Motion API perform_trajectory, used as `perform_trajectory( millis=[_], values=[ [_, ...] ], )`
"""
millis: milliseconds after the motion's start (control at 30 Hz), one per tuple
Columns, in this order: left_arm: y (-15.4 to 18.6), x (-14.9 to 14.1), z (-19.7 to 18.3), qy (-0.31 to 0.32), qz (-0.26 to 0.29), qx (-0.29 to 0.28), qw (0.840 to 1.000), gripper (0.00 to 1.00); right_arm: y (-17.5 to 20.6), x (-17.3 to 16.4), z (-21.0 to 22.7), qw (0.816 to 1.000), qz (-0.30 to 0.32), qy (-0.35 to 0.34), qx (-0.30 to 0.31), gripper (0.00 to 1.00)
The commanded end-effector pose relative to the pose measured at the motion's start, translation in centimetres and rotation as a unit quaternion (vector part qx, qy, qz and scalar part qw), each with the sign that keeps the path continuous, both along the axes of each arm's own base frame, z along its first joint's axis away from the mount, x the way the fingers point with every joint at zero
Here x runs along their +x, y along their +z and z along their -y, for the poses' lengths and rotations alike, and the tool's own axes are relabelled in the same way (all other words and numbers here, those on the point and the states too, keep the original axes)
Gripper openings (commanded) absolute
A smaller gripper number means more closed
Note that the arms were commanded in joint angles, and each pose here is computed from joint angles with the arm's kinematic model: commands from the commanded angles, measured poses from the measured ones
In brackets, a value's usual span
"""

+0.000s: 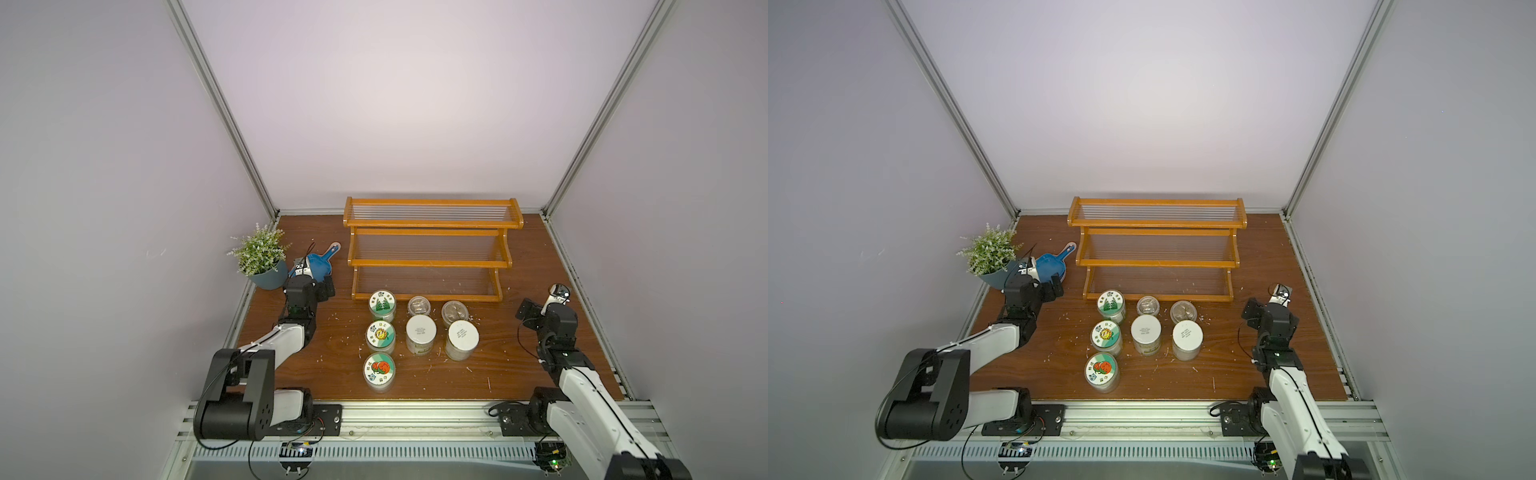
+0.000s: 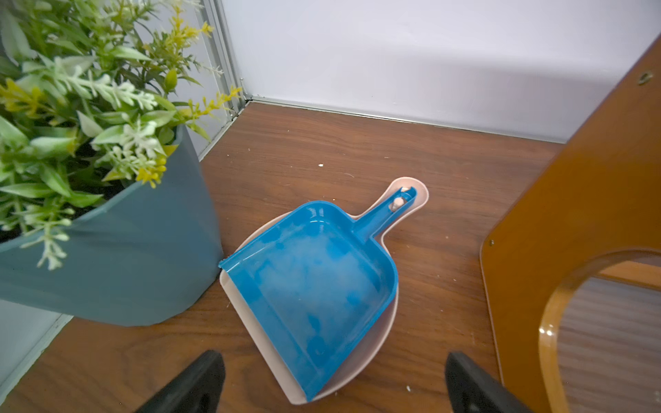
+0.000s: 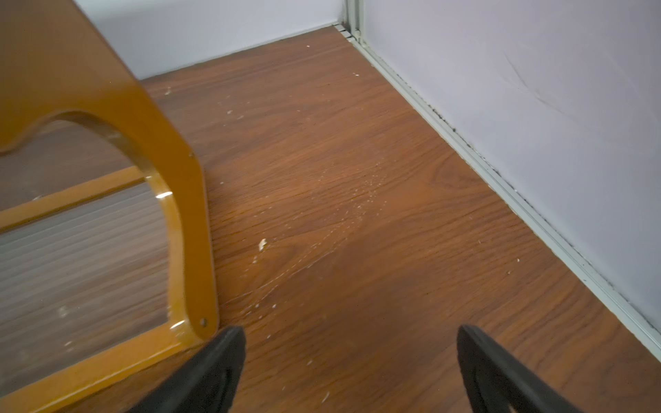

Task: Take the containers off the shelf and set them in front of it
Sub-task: Reset both arms

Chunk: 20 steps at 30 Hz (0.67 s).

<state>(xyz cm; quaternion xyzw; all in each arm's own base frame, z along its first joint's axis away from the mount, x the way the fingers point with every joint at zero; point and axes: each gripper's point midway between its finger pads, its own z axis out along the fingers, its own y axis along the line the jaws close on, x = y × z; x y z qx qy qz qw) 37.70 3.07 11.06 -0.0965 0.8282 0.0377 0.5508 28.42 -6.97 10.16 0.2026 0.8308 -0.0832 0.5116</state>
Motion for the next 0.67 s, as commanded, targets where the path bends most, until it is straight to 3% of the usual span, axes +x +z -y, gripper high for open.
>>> perform_trajectory(
  millis=[0,133,367,633],
  values=[
    [0.3,1.0,0.0,-0.028,0.037,0.005,0.999,0.99,4.4,3.7,0.3,0.992,0.124,0.025,-0.01,0.99],
    [0.8,2.3,0.4,-0.052,0.06,0.029,0.996,0.99,3.3,6.5,-2.3,0.983,0.143,0.113,-0.011,0.99],
    [0.8,2.2,0.4,-0.053,0.073,0.039,0.995,0.99,2.8,9.9,-4.5,0.972,0.149,0.179,-0.03,0.99],
    [0.9,1.8,0.4,-0.04,0.078,0.05,0.995,0.99,2.9,9.7,-4.8,0.971,0.149,0.183,-0.036,0.99]
  ],
)
